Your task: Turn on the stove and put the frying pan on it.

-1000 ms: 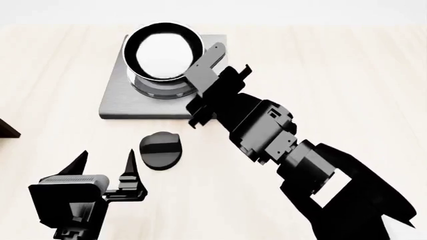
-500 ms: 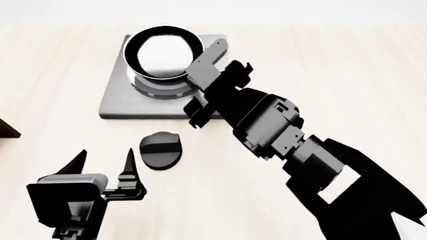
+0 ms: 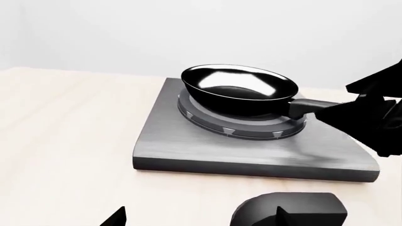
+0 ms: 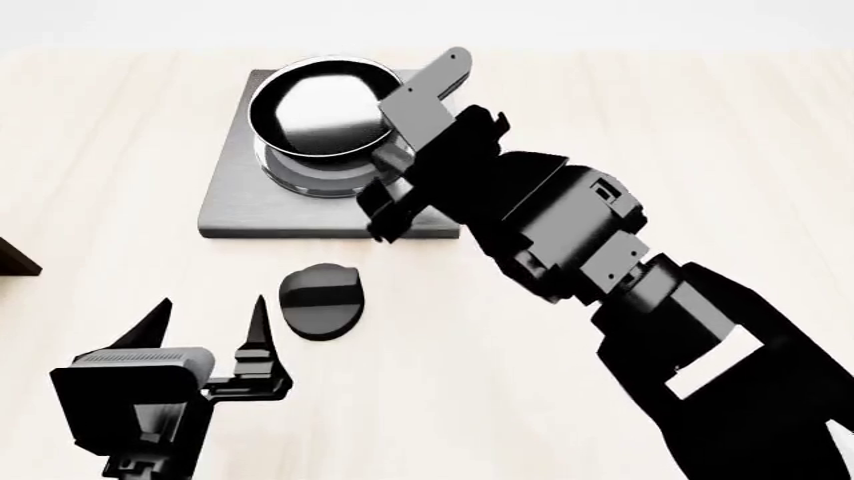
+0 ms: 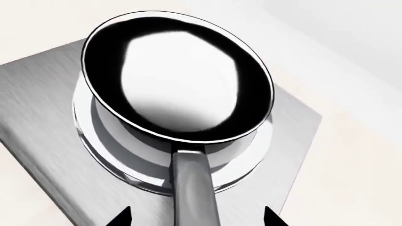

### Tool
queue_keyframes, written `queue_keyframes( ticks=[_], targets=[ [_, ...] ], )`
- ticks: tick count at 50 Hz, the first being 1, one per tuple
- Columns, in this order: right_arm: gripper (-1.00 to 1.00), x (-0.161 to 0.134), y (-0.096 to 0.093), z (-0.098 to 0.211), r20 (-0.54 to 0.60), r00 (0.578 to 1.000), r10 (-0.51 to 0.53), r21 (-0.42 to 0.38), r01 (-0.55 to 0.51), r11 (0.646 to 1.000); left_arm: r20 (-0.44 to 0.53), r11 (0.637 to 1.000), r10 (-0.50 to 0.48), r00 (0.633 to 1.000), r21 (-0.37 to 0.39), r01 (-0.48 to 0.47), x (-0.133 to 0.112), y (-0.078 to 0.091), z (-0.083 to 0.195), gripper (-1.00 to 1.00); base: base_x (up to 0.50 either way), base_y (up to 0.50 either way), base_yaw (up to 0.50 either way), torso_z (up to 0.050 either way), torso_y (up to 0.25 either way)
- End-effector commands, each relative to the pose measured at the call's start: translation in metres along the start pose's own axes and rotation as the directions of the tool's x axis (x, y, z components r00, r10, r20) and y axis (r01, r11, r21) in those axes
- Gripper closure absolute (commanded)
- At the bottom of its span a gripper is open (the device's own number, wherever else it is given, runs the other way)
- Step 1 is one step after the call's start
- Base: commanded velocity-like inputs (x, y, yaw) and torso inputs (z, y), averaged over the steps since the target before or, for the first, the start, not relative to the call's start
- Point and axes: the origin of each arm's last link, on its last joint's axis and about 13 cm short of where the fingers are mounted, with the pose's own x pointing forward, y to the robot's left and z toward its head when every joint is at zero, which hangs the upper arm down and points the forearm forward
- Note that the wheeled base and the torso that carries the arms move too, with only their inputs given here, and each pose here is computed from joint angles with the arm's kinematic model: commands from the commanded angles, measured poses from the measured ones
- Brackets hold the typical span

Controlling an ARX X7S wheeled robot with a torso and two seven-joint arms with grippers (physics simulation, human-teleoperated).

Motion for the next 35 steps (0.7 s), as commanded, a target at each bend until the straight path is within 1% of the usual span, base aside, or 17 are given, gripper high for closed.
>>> queue_keyframes(
  ticks=[1,14,17,18,20,21,26,27,28,30,31,32,33,35],
  targets=[
    [-1.00,-0.013,-0.006,0.010,0.021,0.999,0.032,0.027,-0.032,0.999,0.002,1.000,0.000,1.000,0.002,0.000,0.000,0.000,0.000,-1.00,0.00,0.00,0.00,0.000,0.000],
    [-1.00,-0.038,-0.014,0.017,0.078,0.996,0.035,0.027,-0.037,0.999,0.007,1.000,0.005,1.000,0.006,-0.005,-0.001,0.000,0.002,-1.00,0.00,0.00,0.00,0.000,0.000],
    [-1.00,-0.047,-0.014,0.016,0.105,0.994,0.025,0.014,-0.027,1.000,0.008,1.000,0.007,1.000,0.006,-0.007,0.000,0.000,0.002,-1.00,0.00,0.00,0.00,0.000,0.000],
    [-1.00,-0.049,-0.015,0.015,0.122,0.992,-0.001,0.003,0.001,1.000,0.008,1.000,0.008,1.000,0.007,-0.009,0.000,0.000,0.003,-1.00,0.00,0.00,0.00,0.000,0.000],
    [-1.00,-0.054,-0.016,0.014,0.143,0.990,-0.012,-0.013,0.014,1.000,0.009,1.000,0.008,1.000,0.007,-0.008,0.000,0.000,0.003,-1.00,0.00,0.00,0.00,0.000,0.000],
    [-1.00,-0.060,-0.017,0.014,0.180,0.982,-0.049,-0.019,0.053,0.998,0.010,1.000,0.007,1.000,0.008,-0.007,0.000,-0.001,0.004,-1.00,0.00,0.00,0.00,0.000,0.000],
    [-1.00,-0.080,-0.018,0.013,0.253,0.963,-0.091,-0.022,0.100,0.995,0.012,1.000,0.010,1.000,0.011,-0.010,0.001,-0.001,0.005,-1.00,0.00,0.00,0.00,0.000,0.000],
    [-1.00,-0.087,-0.019,0.012,0.280,0.954,-0.112,-0.006,0.119,0.993,0.014,1.000,0.011,1.000,0.015,-0.011,0.000,-0.001,0.005,-1.00,0.00,0.00,0.00,0.000,0.000],
    [-1.00,-0.090,-0.019,0.011,0.288,0.950,-0.119,-0.008,0.127,0.992,0.016,1.000,0.012,1.000,0.017,-0.012,0.000,-0.001,0.005,-1.00,0.00,0.00,0.00,0.000,0.000],
    [-1.00,-0.097,-0.019,0.009,0.312,0.940,-0.138,0.013,0.141,0.990,0.020,1.000,0.015,1.000,0.017,-0.016,0.001,0.000,0.007,-1.00,0.00,0.00,0.00,0.000,0.000],
    [-1.00,-0.104,-0.020,0.007,0.338,0.927,-0.165,0.029,0.164,0.986,0.025,1.000,0.022,0.999,0.019,-0.023,0.001,0.000,0.008,-1.00,0.00,0.00,0.00,0.000,0.000],
    [-1.00,-0.108,-0.020,0.006,0.348,0.923,-0.168,0.039,0.164,0.986,0.027,0.999,0.025,0.999,0.018,-0.026,0.002,0.000,0.009,-1.00,0.00,0.00,0.00,0.000,0.000],
    [-1.00,-0.114,-0.021,0.003,0.376,0.901,-0.216,0.054,0.211,0.976,0.034,0.999,0.031,0.999,0.016,-0.031,0.002,0.001,0.011,-1.00,0.00,0.00,0.00,0.000,0.000],
    [-1.00,-0.120,-0.020,-0.002,0.389,0.892,-0.228,0.063,0.221,0.973,0.045,0.999,0.040,0.998,0.013,-0.040,0.004,0.002,0.013,-1.00,0.00,0.00,0.00,0.000,0.000]
  ],
)
